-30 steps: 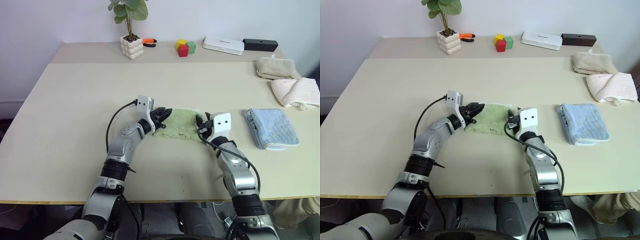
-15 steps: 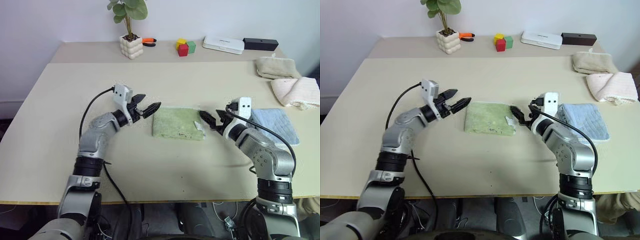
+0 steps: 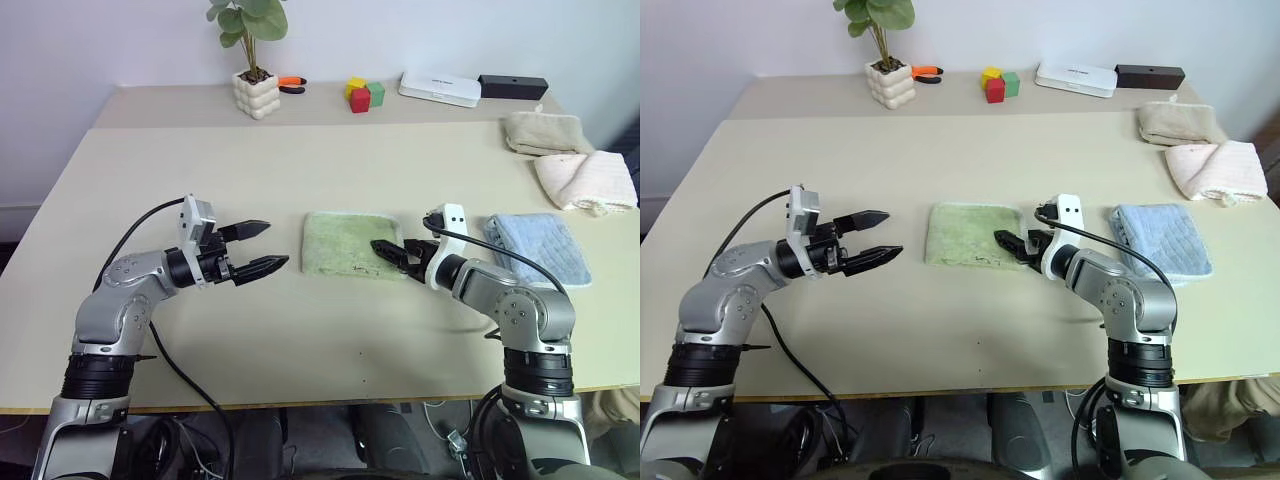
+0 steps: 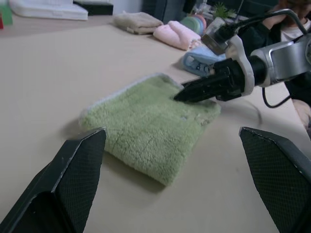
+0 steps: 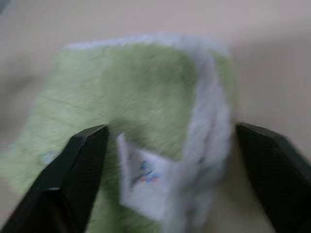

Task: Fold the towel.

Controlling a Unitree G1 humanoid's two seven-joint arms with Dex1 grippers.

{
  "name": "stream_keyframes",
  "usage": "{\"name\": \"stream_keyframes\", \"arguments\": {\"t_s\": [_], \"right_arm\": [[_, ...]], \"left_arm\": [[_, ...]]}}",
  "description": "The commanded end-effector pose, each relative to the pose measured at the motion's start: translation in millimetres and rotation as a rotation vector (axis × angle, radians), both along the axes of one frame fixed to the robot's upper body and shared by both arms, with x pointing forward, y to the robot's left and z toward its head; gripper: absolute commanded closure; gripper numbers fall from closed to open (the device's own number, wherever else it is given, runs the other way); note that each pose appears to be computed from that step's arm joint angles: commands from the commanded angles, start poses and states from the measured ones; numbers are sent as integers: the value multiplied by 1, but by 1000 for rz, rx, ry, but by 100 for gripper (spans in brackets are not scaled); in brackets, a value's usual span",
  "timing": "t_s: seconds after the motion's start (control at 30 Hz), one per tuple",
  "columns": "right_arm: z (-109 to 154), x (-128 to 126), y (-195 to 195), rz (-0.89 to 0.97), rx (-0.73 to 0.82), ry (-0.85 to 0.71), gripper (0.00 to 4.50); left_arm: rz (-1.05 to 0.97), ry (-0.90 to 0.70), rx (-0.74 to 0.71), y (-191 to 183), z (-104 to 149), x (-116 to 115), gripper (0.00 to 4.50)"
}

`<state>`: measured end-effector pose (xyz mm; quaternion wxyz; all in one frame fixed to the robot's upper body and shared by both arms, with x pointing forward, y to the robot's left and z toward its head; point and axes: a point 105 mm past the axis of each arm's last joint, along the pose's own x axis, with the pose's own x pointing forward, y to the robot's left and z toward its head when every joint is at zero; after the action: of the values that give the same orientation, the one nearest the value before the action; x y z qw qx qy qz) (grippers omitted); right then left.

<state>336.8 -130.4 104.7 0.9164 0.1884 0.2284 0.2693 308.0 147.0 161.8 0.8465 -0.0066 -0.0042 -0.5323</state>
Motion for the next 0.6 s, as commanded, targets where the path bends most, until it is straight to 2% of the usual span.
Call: {"name": "stream_keyframes", "arguments": {"t_s": [0.03, 0.17, 0.43, 0.6], "right_arm": [[12, -7, 21, 83, 129, 20, 229], [16, -7, 24, 77, 165, 28, 437], [24, -2, 19, 16, 216, 16, 444], [29, -1, 16, 20, 217, -1, 444]], "left_arm": [[-9, -49, -23, -3, 12, -4, 0], [-2, -51, -35, -8, 11, -3, 0], [27, -47, -65, -8, 10, 3, 0], [63, -42, -144, 5, 32, 14, 0]]}}
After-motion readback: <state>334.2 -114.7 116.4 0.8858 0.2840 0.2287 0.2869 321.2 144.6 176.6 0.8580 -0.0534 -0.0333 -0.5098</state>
